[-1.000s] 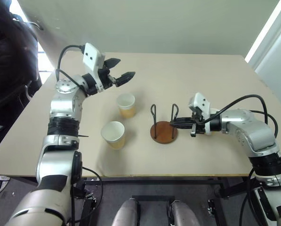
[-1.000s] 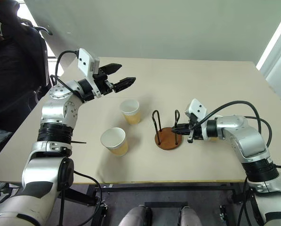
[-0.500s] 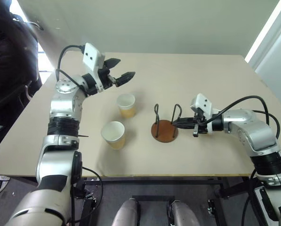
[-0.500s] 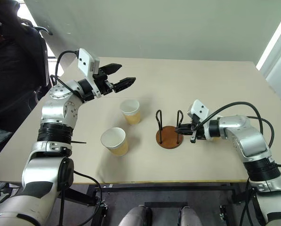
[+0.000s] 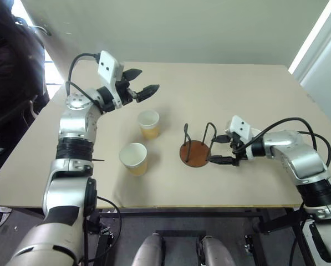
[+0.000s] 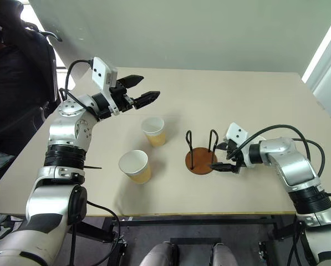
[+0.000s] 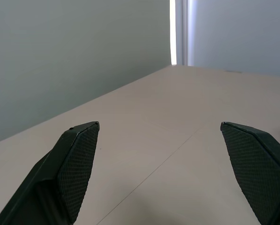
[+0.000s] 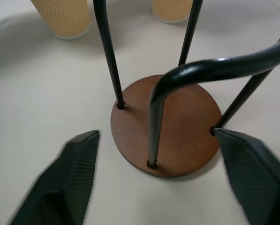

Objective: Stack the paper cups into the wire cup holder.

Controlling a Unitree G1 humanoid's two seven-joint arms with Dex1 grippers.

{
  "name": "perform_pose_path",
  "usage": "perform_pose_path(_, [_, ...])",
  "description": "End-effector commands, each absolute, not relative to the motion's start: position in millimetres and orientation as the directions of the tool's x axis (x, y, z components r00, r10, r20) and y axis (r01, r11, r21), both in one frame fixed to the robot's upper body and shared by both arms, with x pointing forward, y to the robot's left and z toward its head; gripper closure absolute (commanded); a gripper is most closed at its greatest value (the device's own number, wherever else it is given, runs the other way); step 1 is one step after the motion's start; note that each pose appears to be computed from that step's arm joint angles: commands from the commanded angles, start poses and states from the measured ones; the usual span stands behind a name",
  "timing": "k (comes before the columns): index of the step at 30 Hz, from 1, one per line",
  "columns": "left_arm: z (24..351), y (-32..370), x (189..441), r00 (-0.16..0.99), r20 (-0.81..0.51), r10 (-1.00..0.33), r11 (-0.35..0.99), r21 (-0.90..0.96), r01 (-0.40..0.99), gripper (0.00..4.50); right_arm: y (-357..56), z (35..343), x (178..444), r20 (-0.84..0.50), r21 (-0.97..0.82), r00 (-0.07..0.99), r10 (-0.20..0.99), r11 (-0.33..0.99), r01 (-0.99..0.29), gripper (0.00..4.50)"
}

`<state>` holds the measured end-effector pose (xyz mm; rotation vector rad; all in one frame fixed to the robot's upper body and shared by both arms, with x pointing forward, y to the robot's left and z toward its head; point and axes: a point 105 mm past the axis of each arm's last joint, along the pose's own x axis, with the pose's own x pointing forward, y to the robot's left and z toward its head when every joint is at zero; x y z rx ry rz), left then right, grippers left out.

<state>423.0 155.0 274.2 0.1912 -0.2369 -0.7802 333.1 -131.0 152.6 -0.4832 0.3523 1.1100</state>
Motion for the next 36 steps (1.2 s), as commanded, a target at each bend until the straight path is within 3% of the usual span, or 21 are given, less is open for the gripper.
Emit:
perform_pose_path(1, [293,153,419,0.671,0.184,-0.718,0.692,0.298,0.658,0.05,-135,160,334,-0.496,-0.243,0.426,0.757,0.350,-0.905,0.57])
perform_pose_path(21, [281,144,408,0.565,0.080,-0.821,0.555,0.340,0.759,0.05,-160,203,343,-0.505,-0.432,0.529,0.682,0.331,-0.839,0.57])
perform_pose_path(32, [276,134,388,0.390,-0.022,-0.920,0.357,0.356,0.863,0.05,-173,224,335,-0.501,-0.457,0.545,0.673,0.329,-0.827,0.57])
perform_pose_path(36, [278,137,388,0.384,-0.037,-0.923,0.344,0.367,0.864,0.05,-175,232,335,-0.483,-0.473,0.562,0.672,0.340,-0.813,0.57])
